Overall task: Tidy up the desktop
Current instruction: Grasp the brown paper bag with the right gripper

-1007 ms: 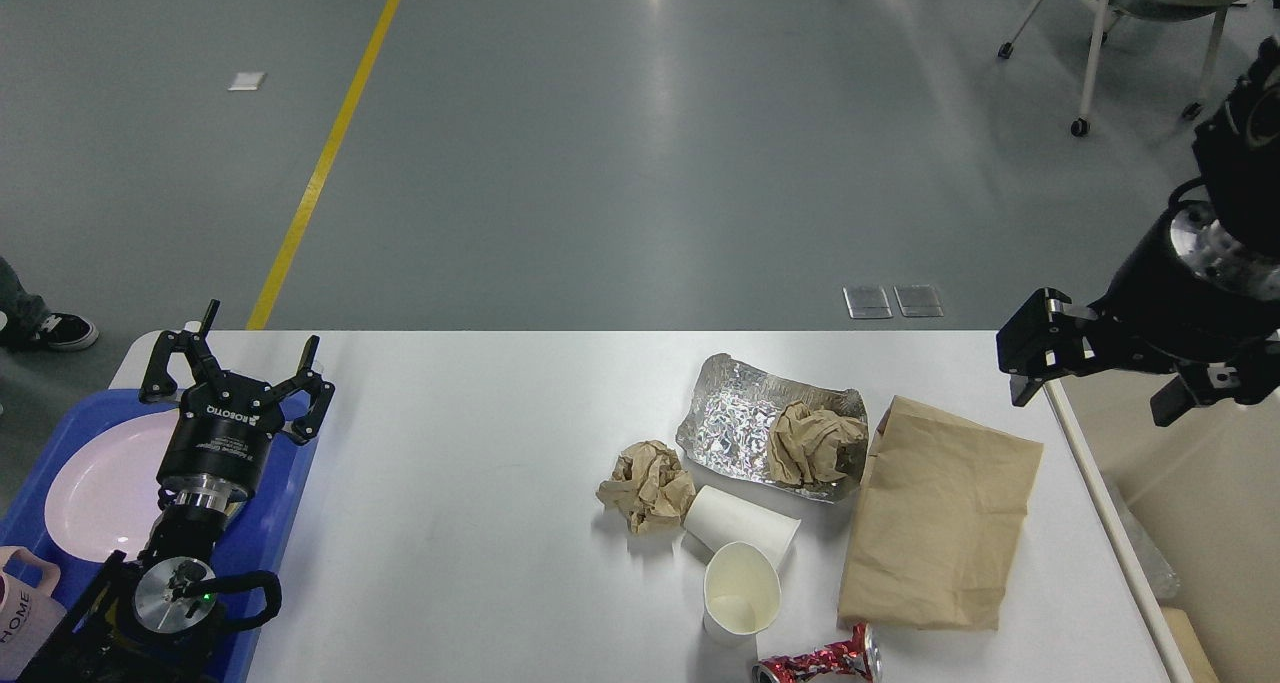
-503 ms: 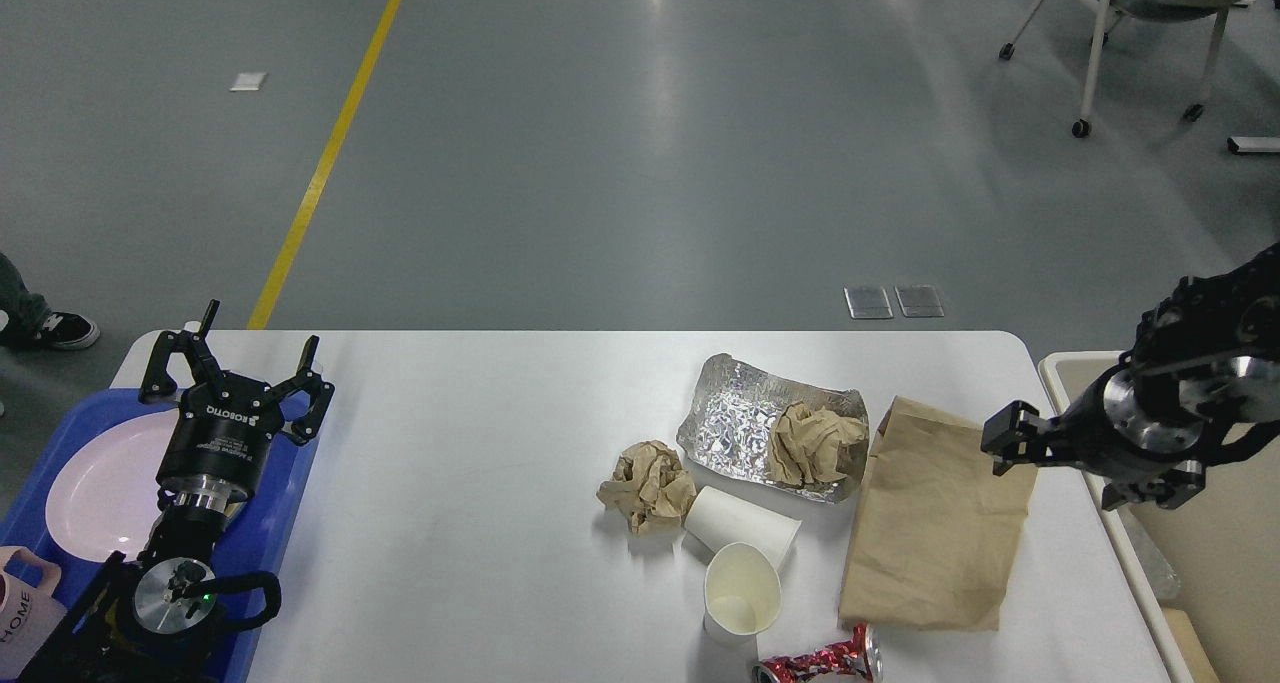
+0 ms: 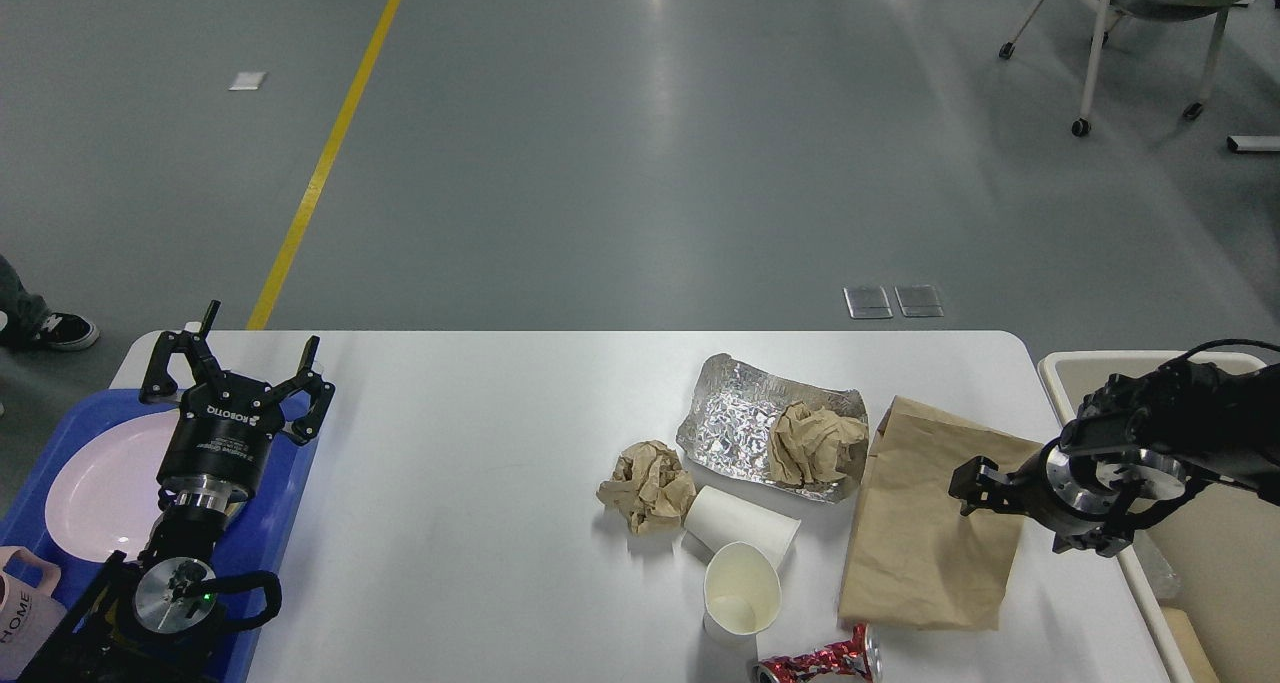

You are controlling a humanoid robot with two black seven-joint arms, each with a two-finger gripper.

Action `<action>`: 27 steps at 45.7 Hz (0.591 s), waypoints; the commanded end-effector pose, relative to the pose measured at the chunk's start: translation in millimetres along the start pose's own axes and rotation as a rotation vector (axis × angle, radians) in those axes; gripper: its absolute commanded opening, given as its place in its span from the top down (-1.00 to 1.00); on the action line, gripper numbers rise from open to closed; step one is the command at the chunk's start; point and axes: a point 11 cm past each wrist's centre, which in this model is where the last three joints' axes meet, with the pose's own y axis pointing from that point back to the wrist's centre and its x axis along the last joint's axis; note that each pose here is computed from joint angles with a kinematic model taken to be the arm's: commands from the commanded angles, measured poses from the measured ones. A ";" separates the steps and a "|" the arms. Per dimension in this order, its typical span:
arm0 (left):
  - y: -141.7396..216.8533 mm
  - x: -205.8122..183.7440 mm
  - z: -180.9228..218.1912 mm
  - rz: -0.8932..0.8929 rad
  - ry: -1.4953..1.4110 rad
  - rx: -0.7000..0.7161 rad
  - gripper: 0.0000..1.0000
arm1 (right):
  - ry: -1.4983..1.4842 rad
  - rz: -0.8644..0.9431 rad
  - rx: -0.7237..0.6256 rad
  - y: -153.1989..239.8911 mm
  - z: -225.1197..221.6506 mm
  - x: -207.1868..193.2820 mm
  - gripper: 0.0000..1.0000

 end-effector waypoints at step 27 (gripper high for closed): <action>0.0 0.0 0.0 0.000 0.000 0.000 -0.94 | -0.009 -0.012 0.017 -21.4 -8.2 -20.5 -0.44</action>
